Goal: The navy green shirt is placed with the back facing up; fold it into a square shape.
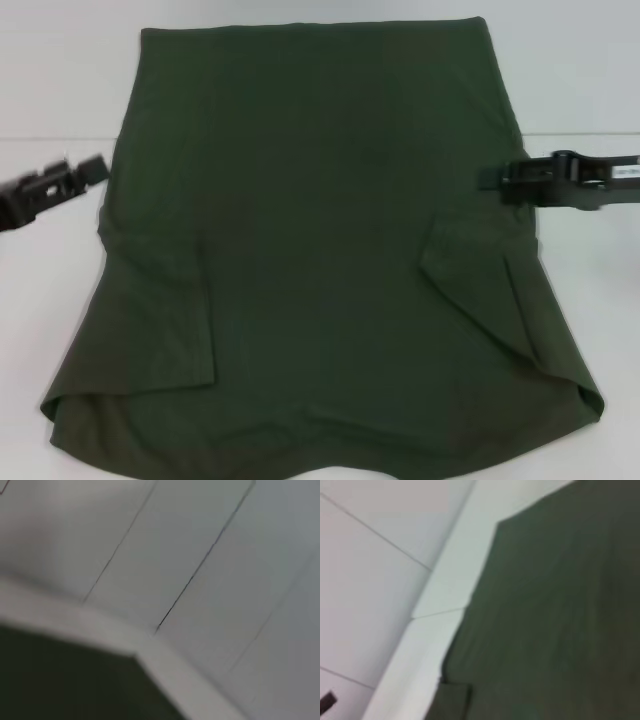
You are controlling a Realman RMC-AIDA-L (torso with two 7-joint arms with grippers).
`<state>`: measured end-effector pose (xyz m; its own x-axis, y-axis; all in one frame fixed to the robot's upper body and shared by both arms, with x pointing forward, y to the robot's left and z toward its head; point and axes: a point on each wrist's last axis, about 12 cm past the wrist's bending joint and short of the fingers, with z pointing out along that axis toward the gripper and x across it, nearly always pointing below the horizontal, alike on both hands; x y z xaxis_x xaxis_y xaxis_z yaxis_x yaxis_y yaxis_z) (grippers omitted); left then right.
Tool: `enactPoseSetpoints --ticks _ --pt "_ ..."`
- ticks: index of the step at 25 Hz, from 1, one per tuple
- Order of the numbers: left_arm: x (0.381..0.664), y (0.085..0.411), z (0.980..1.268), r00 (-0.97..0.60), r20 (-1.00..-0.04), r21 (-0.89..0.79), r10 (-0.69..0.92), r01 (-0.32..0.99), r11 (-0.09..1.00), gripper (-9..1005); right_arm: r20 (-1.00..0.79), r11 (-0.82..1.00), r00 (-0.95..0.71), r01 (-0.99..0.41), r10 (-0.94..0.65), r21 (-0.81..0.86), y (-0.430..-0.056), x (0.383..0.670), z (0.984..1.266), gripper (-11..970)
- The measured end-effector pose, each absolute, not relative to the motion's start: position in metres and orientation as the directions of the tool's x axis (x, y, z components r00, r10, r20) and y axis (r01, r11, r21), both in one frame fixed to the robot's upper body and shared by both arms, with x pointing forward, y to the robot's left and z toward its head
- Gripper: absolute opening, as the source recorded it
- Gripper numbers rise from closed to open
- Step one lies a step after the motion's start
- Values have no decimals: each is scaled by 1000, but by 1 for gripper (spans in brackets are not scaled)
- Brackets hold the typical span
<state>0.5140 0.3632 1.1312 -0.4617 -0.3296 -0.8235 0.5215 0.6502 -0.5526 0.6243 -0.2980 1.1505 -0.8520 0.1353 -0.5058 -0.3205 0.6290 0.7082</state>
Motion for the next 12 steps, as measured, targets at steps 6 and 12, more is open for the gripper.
enactPoseSetpoints --ticks 6,12 --pt "499 383 1127 -801 -480 -743 -358 154 652 948 -496 681 -854 -269 159 681 -321 628 1161 746" --pt "485 394 1116 -860 -319 -735 -398 -40 676 948 -519 733 -839 -248 165 634 -331 635 1173 858"
